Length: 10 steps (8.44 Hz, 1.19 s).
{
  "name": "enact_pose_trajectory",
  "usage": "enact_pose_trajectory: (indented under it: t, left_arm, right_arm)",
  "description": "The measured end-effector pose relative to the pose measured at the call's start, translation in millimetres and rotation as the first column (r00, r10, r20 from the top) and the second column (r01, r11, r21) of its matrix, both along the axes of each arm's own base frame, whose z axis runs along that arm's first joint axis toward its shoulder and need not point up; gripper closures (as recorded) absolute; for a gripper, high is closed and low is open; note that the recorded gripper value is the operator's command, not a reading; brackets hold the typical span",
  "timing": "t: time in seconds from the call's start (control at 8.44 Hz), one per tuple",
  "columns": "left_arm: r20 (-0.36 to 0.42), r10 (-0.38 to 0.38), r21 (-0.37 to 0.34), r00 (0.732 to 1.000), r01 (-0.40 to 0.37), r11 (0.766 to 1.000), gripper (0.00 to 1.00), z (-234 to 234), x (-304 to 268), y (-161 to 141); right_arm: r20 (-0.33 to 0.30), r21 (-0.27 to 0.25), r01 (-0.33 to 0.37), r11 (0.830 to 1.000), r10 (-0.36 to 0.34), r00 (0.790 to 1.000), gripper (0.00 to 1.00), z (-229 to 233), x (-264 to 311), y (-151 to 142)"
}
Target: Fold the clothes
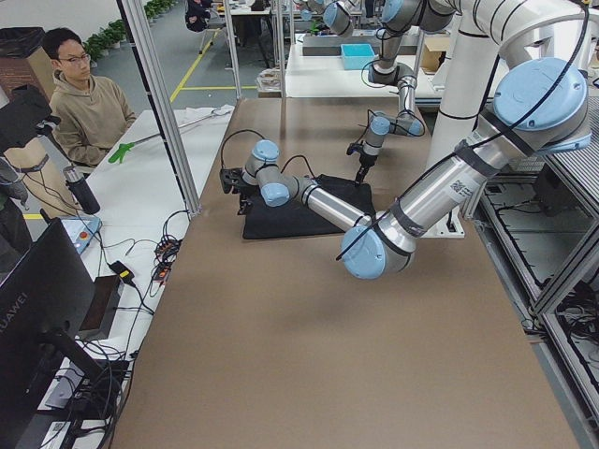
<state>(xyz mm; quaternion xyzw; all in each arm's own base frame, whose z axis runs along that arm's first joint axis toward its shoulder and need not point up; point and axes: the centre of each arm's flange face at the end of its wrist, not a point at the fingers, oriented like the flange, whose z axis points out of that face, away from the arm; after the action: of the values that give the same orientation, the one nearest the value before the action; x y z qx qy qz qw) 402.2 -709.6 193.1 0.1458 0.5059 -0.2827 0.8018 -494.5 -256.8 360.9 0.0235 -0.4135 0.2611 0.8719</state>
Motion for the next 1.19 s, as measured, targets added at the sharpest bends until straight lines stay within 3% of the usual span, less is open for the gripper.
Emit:
enact_pose_trajectory:
  t: [0.12, 0.59, 1.19]
  left_arm:
    - [0.000, 0.000, 0.000, 1.000, 0.000, 1.000, 0.00, 0.1, 0.1, -0.1]
    - [0.002, 0.001, -0.004, 1.000, -0.001, 1.000, 0.00, 2.9, 0.3, -0.2]
    - [-0.001, 0.009, -0.008, 1.000, -0.009, 1.000, 0.00, 27.4, -10.7, 16.4]
  right_arm:
    - [0.003, -0.001, 0.002, 1.000, -0.002, 1.000, 1.00, -1.5, 0.2, 0.2]
    - [0.024, 0.002, 0.002, 1.000, -0.002, 1.000, 1.00, -16.3, -3.6, 0.7]
    - [0.077, 0.002, 0.026, 1.000, -0.027, 0.997, 1.00, -81.4, -14.4, 17.6]
